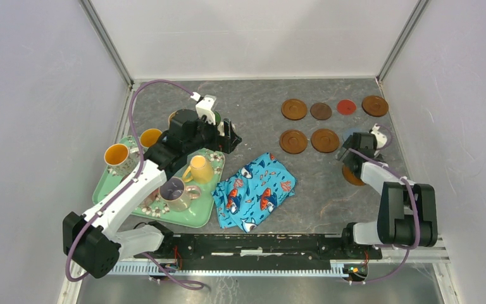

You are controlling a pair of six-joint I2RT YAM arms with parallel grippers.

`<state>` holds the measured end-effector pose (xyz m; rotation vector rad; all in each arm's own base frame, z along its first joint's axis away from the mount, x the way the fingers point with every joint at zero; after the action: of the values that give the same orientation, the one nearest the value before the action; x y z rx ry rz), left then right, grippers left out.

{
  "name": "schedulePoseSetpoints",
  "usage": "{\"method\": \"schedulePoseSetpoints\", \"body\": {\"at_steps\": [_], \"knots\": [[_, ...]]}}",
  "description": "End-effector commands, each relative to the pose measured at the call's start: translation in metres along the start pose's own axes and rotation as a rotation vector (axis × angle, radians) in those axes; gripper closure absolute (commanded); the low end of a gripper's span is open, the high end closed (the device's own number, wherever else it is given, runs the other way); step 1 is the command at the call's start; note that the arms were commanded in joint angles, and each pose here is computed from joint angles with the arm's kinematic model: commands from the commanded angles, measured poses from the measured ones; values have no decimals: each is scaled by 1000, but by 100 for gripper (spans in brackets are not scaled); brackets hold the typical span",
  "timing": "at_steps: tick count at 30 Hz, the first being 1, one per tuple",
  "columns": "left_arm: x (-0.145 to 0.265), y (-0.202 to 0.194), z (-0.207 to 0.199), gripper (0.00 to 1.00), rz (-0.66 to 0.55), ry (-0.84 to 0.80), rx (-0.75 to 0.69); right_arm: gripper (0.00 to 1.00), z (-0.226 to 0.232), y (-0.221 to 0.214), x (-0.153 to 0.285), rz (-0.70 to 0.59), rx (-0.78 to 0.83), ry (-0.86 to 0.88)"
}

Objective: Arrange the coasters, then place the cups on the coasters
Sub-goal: Move the coaster to the corner of the board.

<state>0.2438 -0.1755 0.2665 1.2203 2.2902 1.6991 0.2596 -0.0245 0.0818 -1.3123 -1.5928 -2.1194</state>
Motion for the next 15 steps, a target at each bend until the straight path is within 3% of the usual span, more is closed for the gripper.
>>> {"method": "schedulePoseSetpoints", "body": {"at_steps": [1,15], "knots": [[8,12,-9,0,-57,-50,10,2,-20,11,-16,20,-42,-83],[10,12,-8,0,-68,-45,4,2,-36,88,-75,-15,-189,-167]]}}
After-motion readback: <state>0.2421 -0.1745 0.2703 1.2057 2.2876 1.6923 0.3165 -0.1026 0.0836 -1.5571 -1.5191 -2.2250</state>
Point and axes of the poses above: each gripper's point midway between its finger pads, its own x axis back along the fingers, its own z axis along the line the jaws close on, y = z × x, the point moved 8 cm from there along x, back along the fingers, and after that the axes turned 6 degrees about x, right-handed, at the moved point
